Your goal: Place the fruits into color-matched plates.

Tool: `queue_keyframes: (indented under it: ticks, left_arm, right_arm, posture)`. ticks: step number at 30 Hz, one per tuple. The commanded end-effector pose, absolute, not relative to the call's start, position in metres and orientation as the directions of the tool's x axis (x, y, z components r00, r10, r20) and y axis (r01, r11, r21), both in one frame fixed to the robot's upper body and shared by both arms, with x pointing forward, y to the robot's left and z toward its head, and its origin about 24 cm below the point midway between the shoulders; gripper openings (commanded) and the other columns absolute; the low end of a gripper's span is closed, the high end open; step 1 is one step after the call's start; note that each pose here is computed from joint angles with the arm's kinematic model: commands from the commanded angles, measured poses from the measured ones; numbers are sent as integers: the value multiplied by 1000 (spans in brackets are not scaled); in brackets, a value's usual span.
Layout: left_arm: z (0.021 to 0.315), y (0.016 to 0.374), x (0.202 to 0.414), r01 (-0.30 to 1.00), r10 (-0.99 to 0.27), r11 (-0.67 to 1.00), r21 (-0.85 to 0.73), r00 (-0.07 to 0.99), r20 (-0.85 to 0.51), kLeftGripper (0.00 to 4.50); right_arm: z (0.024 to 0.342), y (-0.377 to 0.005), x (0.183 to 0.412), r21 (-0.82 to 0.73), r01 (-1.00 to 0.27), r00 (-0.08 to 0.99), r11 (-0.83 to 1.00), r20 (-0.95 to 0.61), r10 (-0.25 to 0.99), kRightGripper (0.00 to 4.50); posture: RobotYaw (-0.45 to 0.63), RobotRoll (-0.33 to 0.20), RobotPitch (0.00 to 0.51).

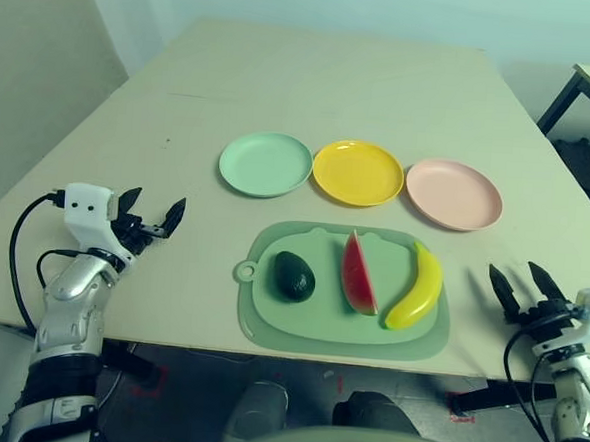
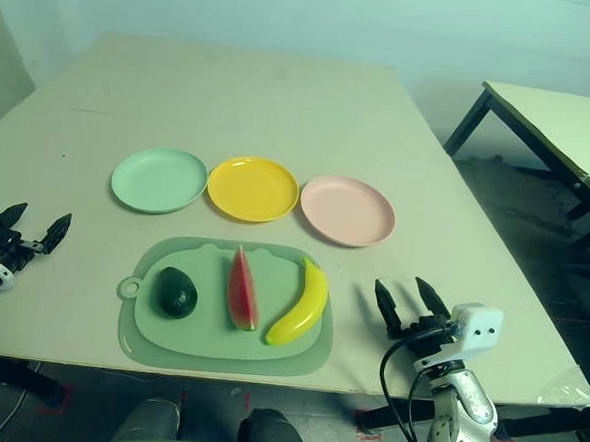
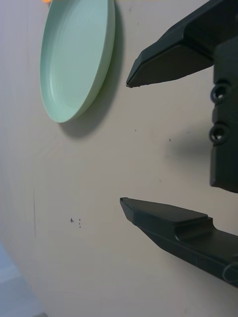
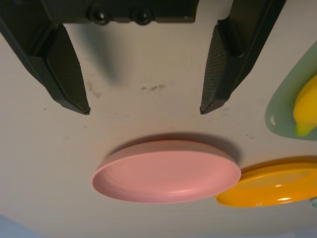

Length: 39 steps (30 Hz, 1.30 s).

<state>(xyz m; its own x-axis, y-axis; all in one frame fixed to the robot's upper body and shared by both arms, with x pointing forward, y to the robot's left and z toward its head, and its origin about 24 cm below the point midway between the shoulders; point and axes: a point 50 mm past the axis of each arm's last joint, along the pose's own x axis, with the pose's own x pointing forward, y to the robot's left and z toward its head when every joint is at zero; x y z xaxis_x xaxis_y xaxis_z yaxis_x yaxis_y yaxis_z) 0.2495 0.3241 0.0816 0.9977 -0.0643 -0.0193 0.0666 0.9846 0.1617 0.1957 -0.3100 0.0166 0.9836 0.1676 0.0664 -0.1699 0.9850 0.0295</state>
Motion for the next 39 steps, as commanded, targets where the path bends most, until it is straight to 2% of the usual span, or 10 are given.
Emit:
queue_keyframes:
  ticks: [1,17,19,22,25,29,31,33,37,39]
  left_arm:
    - [81,323,250,78,-72,981,180,997,-35,4500]
    - [90,333,249,56,-58,991,119,998,16,4500]
    - [92,329,252,126,-129,986,113,991,19,4500]
    - [102,318,253,334,-338,935,119,941,10,4500]
    - [115,311,248,538,-540,835,114,841,-17,4500]
    - [119,301,241,747,-734,655,115,664,-138,4500]
    - [114,295,237,824,-794,554,122,566,-222,4500]
    - [112,289,235,859,-820,496,125,511,-257,4500]
    - [113,282,234,891,-851,436,124,453,-266,4500]
    - [115,283,235,892,-856,434,123,451,-254,4500]
  right_arm:
    - [11,-312,194,38,-155,987,987,49,153,4449]
    - [14,-333,186,10,-101,993,995,67,100,4449]
    - [19,-337,184,-19,-127,990,992,58,128,4449]
    - [36,-339,179,-81,-229,972,970,32,232,4449]
    - [62,-337,176,-164,-332,942,929,-9,335,4449]
    - [92,-332,170,-200,-348,937,916,-41,347,4449]
    - [95,-326,162,-194,-333,943,923,-96,320,4449]
    - [94,-324,153,-221,-345,937,912,-138,321,4449]
    - [97,-308,133,-308,-508,856,805,-289,430,4449]
    - [102,-299,121,-361,-639,767,680,-376,520,4449]
  posture:
    - [177,0,41]
    - [98,0,30]
    - [86,0,36]
    - [59,0,48]
    - [35,0,63]
    - [4,0,76]
    - [-6,0,76]
    - [-18,0,74]
    - [-52,0,76]
    - [-67,0,79]
